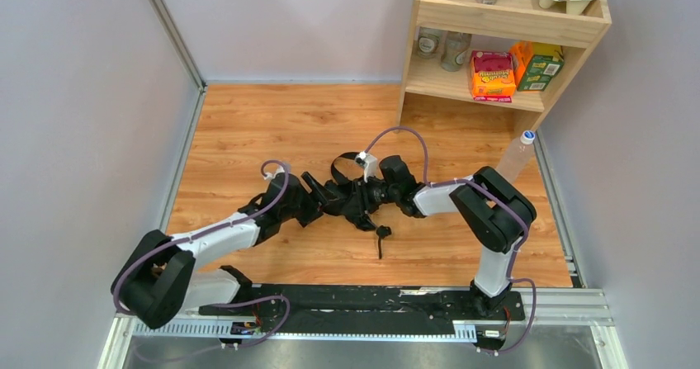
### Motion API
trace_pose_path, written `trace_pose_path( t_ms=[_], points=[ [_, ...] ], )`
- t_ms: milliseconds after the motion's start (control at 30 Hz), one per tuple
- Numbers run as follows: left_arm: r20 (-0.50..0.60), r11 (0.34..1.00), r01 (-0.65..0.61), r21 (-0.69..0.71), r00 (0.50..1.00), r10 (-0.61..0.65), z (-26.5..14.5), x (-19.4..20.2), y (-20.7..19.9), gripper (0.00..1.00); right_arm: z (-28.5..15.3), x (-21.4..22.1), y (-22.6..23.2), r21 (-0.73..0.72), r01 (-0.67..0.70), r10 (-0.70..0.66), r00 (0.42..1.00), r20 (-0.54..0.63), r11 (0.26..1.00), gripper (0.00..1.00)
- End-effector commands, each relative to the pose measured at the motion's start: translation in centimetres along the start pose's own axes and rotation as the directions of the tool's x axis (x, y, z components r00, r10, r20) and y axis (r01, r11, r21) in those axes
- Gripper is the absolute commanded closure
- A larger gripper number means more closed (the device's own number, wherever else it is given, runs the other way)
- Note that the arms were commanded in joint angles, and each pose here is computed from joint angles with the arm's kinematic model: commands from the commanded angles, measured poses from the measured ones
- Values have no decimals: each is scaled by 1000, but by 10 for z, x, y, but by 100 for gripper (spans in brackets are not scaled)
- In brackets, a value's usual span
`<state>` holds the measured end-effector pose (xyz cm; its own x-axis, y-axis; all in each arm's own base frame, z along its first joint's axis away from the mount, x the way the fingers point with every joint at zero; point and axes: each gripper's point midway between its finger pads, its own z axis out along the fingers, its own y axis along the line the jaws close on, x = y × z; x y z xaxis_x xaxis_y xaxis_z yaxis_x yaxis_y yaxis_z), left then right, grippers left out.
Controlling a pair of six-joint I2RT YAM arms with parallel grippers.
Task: Put away the umbrella
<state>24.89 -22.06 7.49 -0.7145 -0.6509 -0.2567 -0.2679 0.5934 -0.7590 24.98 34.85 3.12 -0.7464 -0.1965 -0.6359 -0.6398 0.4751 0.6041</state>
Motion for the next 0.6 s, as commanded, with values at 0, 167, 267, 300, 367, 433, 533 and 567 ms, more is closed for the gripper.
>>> trace_pose_path(
  t_ms=[0,167,267,300,367,433,533,567],
  points=[
    [-42,1000,1,-22,999,-2,12,0,-12,19,-11,95,-15,88,-224,240,930,-279,971,100],
    [-71,982,39,-184,996,-53,37,5,12,19,-10,88,-4,26,-218,216,934,-286,976,100],
    [-98,976,44,-212,993,-66,58,13,19,19,-10,88,3,-22,-213,196,932,-306,977,100],
    [-100,970,41,-240,993,-66,63,15,28,19,-10,85,4,-25,-213,195,933,-304,977,100],
    [-119,961,52,-270,989,-87,66,25,38,19,-9,81,7,-37,-215,195,934,-300,976,100],
    [-117,955,46,-291,990,-84,65,32,47,24,-7,74,12,-57,-219,194,937,-290,974,100],
    [-111,945,45,-323,990,-85,58,42,66,61,-5,67,13,-55,-231,207,938,-277,971,100],
    [-107,942,50,-331,990,-91,56,43,70,70,-4,65,13,-51,-235,212,939,-272,971,100]
  ],
)
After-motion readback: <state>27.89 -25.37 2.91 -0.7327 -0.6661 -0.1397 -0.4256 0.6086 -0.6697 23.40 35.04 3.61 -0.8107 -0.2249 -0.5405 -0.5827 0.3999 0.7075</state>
